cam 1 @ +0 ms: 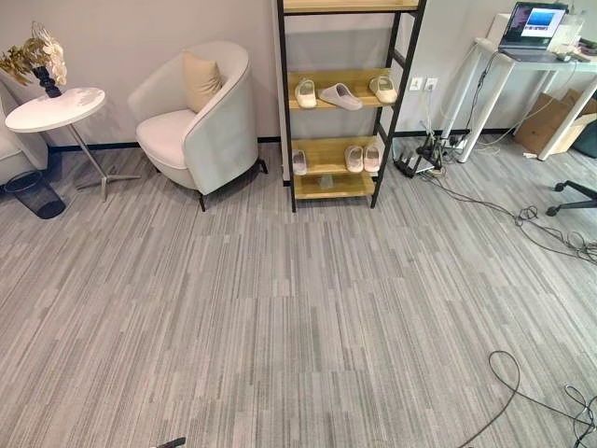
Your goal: Arrange the slippers neatly on the shoe rack.
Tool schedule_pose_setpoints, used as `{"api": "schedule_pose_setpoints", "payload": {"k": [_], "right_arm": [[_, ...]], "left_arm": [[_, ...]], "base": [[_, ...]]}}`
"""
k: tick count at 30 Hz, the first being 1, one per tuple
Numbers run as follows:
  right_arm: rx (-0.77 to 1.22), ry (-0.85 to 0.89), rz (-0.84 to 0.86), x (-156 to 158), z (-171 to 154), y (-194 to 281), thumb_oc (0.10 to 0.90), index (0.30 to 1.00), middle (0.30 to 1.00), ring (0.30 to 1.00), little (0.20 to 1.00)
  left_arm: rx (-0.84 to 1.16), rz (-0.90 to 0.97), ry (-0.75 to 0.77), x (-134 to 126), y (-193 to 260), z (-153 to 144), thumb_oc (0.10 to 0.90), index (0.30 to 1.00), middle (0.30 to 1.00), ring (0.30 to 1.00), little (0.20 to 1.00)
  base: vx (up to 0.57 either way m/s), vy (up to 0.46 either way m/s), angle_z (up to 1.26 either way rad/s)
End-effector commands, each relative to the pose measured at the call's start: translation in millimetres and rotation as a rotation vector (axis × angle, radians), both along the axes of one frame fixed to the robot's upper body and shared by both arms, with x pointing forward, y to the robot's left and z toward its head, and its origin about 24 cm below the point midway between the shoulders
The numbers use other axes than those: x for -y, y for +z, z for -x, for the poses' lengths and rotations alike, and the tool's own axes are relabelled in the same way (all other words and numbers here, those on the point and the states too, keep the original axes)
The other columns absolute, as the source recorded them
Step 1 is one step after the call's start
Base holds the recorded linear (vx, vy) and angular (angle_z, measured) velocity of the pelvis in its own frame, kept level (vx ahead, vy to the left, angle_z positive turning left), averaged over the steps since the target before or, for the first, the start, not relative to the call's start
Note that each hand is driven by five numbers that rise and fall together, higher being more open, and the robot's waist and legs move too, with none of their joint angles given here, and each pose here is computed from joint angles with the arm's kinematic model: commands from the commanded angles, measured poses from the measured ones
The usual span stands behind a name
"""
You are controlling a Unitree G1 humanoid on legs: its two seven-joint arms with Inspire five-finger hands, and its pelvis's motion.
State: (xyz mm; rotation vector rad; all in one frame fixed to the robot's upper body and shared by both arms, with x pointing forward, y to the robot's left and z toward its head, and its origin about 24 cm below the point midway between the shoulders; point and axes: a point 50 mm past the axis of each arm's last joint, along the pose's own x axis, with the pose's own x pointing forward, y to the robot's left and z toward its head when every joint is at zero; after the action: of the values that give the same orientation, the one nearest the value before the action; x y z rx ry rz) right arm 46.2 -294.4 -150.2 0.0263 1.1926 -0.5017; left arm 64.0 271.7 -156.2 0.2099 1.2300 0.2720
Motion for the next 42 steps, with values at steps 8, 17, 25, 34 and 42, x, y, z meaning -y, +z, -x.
{"api": "schedule_pose_setpoints", "payload": {"k": [8, 17, 25, 34, 42], "right_arm": [[0.0, -0.041, 0.008, 3, 6, 1, 0.8, 0.9, 0.9, 0.9, 0.9], [-0.093, 0.113, -0.047, -21, 10, -9, 0.8, 0.9, 0.9, 0.9, 0.9], [-0.098, 0.287, 0.022, -10, -15, -2, 0.8, 0.9, 0.9, 0.9, 0.9], [-0.038, 0.347, -0.016, -28, -37, -4, 0.8, 0.9, 0.9, 0.9, 0.9], [0.071, 0.401, -0.018, -44, -69, 0, 0.8, 0.9, 0.9, 0.9, 0.9]], "left_arm": [[-0.008, 0.038, -0.102, 22, -5, -11, 0.8, 0.9, 0.9, 0.9, 0.9], [-0.007, 0.075, -0.293, 49, -7, -33, 0.8, 0.9, 0.9, 0.9, 0.9], [-0.04, 0.054, -0.404, 53, -8, -33, 0.8, 0.9, 0.9, 0.9, 0.9], [-0.102, 0.04, -0.258, 31, -9, -4, 0.8, 0.9, 0.9, 0.9, 0.9], [0.08, 0.016, -0.233, 31, 3, -55, 0.8, 0.9, 0.9, 0.9, 0.9]], "base": [[0.01, -0.04, -0.01], [0.03, -0.135, -0.09], [0.22, -0.108, -0.06], [0.41, 0.111, -0.58], [0.38, 0.137, -0.05]]}}
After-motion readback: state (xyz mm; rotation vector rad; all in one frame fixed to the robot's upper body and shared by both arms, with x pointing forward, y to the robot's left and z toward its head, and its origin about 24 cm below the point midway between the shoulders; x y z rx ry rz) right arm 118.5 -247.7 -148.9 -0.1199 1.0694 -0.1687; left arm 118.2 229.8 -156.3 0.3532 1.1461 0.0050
